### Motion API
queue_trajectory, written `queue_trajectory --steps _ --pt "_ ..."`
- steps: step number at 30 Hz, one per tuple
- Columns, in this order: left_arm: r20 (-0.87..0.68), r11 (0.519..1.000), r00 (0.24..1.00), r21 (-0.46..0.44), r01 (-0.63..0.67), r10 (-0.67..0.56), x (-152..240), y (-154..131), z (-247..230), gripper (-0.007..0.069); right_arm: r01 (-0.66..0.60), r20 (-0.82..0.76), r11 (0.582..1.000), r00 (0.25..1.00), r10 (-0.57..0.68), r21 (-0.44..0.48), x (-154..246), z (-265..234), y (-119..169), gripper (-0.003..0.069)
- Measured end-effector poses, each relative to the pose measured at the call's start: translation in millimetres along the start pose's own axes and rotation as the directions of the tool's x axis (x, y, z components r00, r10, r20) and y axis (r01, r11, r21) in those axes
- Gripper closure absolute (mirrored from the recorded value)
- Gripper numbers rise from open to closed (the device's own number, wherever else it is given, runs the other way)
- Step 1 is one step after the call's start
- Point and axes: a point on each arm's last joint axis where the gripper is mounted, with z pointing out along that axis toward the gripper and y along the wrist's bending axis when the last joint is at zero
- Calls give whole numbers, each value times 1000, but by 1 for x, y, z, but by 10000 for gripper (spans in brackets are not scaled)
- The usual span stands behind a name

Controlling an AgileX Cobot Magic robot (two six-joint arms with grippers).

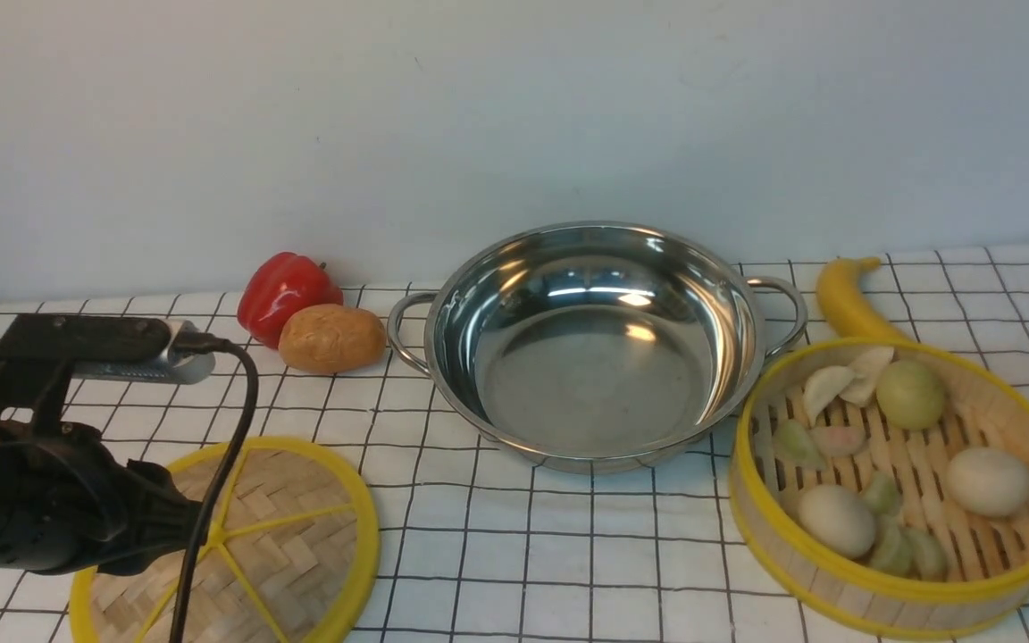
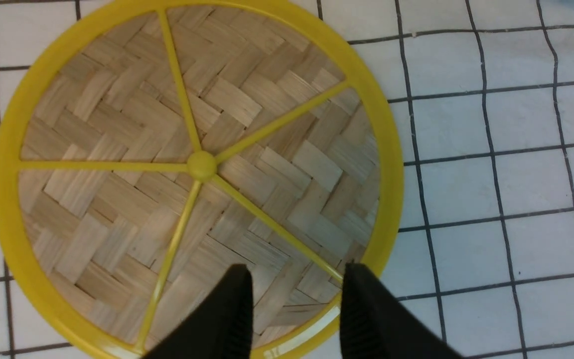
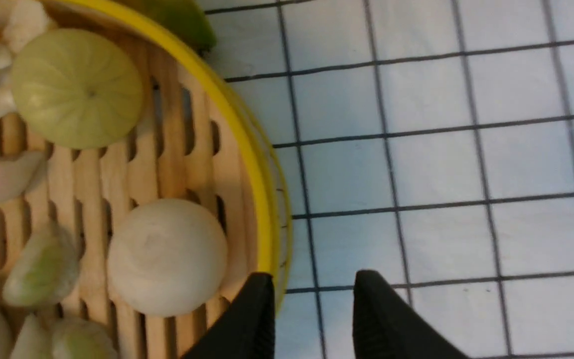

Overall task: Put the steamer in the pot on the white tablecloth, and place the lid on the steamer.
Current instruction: 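Reach for and grasp the rim of the bamboo steamer holding the buns with the right gripper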

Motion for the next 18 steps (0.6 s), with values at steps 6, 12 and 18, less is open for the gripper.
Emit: queue_trajectory --steps 6,12,18 --pt "0 1000 1000 1 1 -1 0 0 0 382 28 -42 997 999 -31 -74 -1 18 6 416" --pt "0 1000 1000 1 1 -1 0 0 0 382 29 -72 997 997 -34 -69 -2 38 4 416" --pt "0 1000 1000 1 1 -1 0 0 0 382 19 -103 998 994 -26 -64 -1 56 2 416"
